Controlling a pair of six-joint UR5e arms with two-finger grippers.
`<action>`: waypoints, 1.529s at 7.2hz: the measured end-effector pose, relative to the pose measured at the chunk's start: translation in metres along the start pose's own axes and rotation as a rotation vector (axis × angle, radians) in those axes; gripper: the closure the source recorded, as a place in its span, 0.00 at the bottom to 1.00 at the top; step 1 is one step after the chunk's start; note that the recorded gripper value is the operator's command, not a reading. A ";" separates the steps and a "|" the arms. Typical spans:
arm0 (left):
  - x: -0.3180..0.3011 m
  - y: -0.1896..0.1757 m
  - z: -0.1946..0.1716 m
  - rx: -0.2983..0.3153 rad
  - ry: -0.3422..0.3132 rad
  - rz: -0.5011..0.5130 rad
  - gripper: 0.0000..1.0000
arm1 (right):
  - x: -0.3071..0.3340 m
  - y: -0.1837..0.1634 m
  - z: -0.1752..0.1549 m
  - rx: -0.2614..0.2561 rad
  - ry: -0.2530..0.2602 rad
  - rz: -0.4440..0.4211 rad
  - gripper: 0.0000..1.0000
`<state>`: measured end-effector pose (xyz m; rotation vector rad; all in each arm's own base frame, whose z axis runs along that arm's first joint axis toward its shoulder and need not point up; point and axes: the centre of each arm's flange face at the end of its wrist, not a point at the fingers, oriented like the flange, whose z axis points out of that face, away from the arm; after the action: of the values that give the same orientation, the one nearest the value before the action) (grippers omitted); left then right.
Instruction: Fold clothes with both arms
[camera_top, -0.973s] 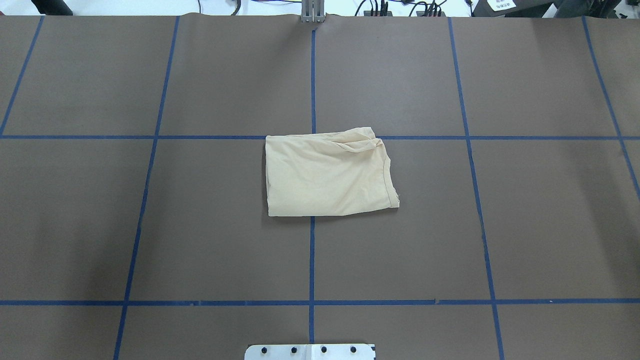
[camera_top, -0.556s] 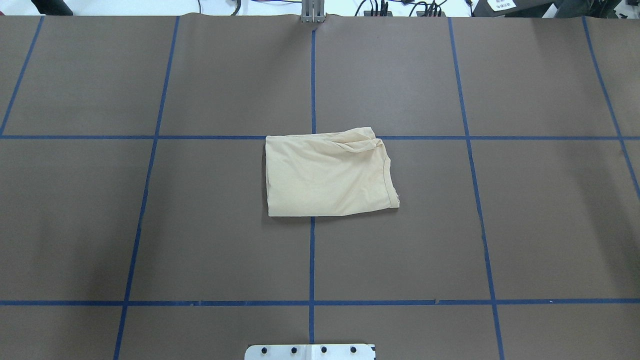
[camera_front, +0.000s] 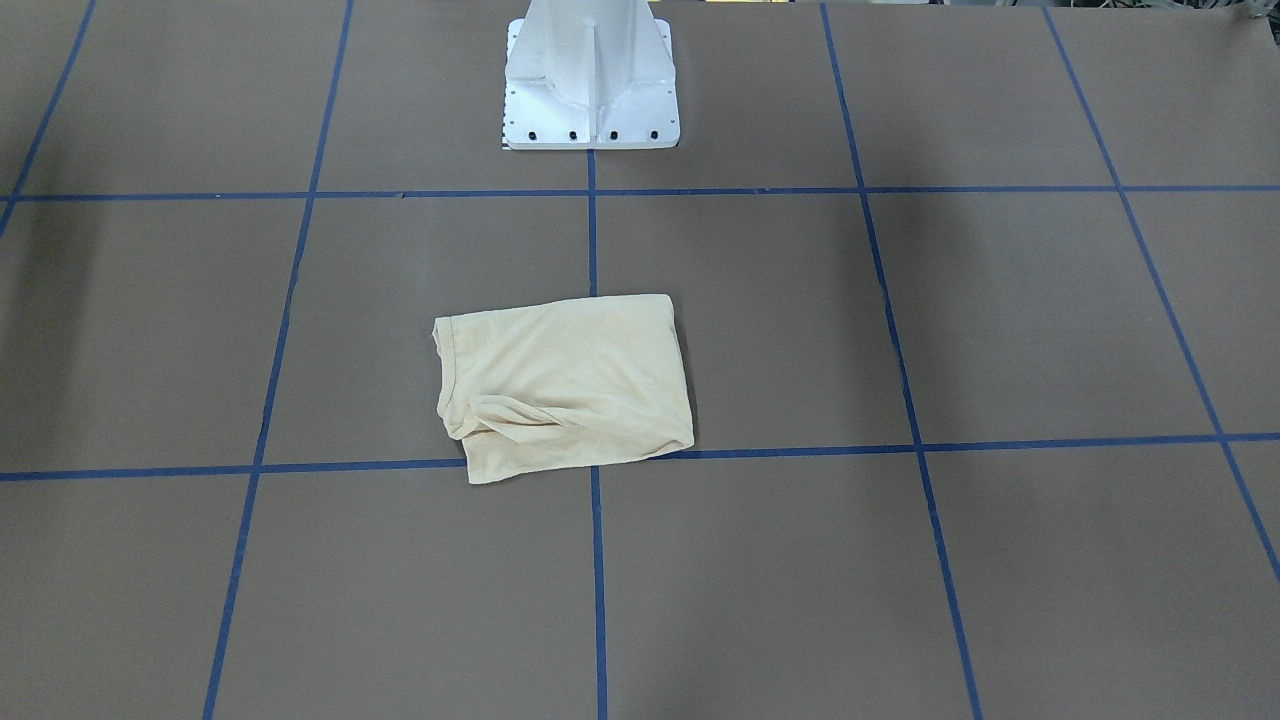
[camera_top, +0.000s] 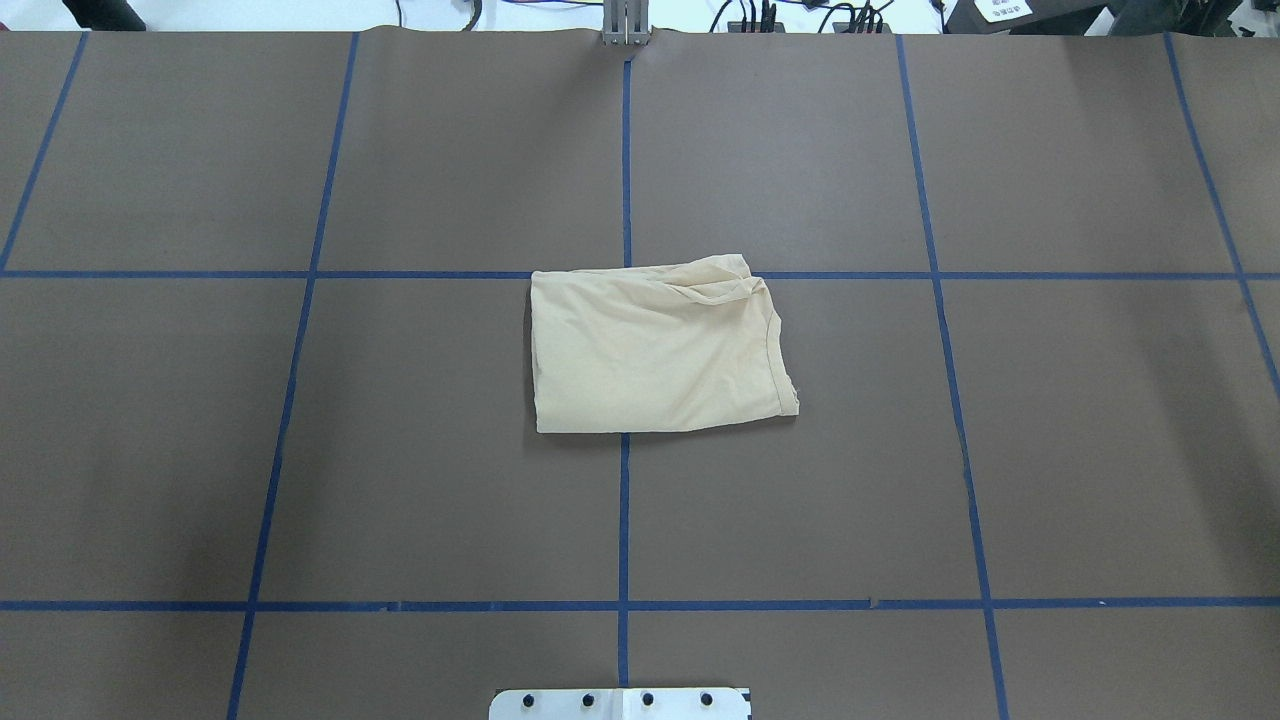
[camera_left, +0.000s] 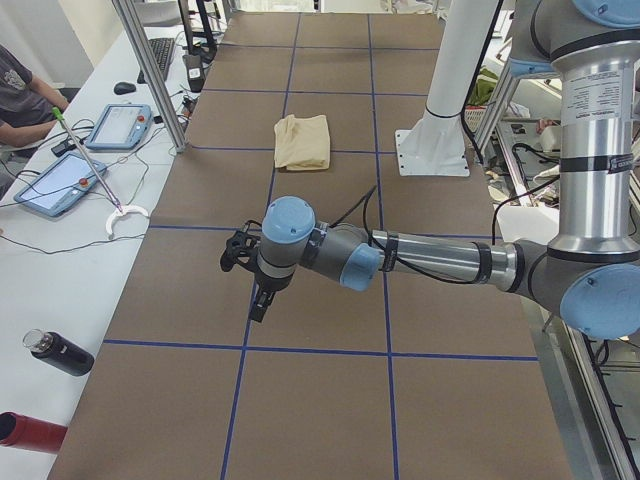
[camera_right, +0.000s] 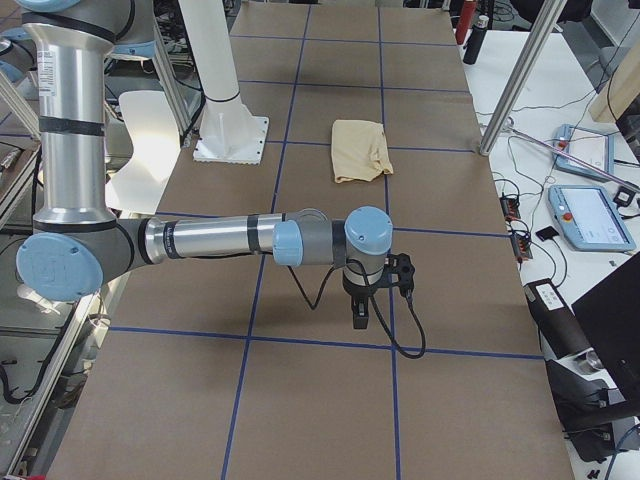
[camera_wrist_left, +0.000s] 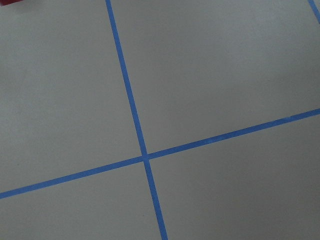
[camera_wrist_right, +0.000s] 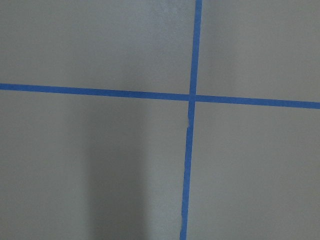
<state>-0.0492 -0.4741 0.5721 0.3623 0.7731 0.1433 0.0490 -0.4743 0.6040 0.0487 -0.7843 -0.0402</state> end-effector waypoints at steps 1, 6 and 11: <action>0.001 0.000 -0.001 0.002 0.001 0.002 0.00 | 0.001 0.001 0.001 -0.002 0.000 0.002 0.00; -0.001 0.003 0.001 -0.001 0.000 -0.001 0.00 | 0.004 0.008 0.004 -0.009 0.004 0.009 0.00; 0.000 0.003 -0.001 0.003 0.000 0.001 0.00 | 0.010 0.010 0.009 -0.002 0.005 0.002 0.00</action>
<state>-0.0499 -0.4714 0.5722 0.3653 0.7731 0.1437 0.0497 -0.4647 0.6176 0.0460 -0.7789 -0.0385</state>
